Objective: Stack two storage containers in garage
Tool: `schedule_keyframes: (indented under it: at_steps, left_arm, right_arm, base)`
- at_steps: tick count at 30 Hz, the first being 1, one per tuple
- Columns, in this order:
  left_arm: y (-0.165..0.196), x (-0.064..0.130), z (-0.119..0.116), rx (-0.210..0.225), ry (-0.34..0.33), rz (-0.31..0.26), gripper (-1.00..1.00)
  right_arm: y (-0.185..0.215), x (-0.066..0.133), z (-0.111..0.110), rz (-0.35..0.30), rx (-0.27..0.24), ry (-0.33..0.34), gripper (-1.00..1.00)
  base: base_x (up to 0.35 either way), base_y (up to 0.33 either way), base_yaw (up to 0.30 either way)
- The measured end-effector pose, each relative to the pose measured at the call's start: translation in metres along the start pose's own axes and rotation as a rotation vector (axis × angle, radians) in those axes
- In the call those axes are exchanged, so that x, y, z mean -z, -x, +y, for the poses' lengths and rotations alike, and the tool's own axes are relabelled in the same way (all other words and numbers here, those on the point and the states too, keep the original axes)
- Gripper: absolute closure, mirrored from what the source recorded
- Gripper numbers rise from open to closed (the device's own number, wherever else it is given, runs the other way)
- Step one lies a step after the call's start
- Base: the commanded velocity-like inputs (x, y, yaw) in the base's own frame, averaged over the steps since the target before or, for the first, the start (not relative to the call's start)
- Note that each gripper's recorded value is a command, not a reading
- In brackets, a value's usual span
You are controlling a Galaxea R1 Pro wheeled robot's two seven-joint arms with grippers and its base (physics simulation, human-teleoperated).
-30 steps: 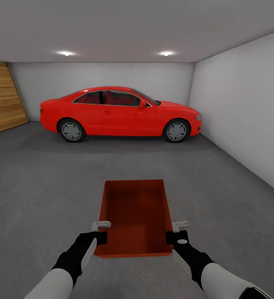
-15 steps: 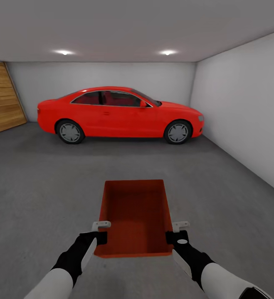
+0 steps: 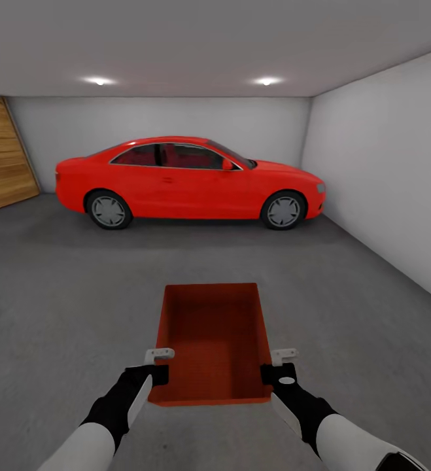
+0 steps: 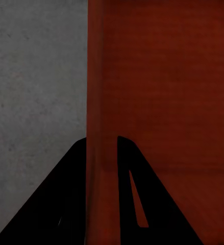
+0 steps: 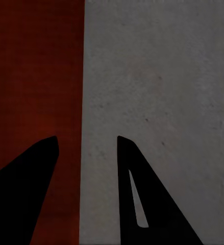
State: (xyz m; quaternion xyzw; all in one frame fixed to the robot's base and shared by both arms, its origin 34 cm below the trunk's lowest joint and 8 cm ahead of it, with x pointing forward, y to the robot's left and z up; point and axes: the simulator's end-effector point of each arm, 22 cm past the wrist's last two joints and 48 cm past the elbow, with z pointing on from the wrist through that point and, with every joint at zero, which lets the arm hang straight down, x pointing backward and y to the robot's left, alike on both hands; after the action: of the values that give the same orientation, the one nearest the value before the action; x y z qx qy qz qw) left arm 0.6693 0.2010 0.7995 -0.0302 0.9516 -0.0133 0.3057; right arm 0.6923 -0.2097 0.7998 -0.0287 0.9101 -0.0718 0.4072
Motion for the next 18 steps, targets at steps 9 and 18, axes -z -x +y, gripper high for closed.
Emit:
schedule_keyframes:
  at_steps: [9, 18]
  left_arm:
    - [0.0001, 0.0000, -0.0001, 0.000, 0.000, 0.000, 1.00]
    - [0.0001, 0.0000, -0.0001, 0.000, 0.000, 0.000, 1.00]
  right_arm:
    - [0.0001, 0.0000, -0.0001, 0.000, 0.000, 0.000, 1.00]
    - [0.0001, 0.0000, -0.0001, 0.000, 0.000, -0.001, 1.00]
  base:
    - [0.321, 0.072, -0.109]
    - [0.321, 0.004, -0.269]
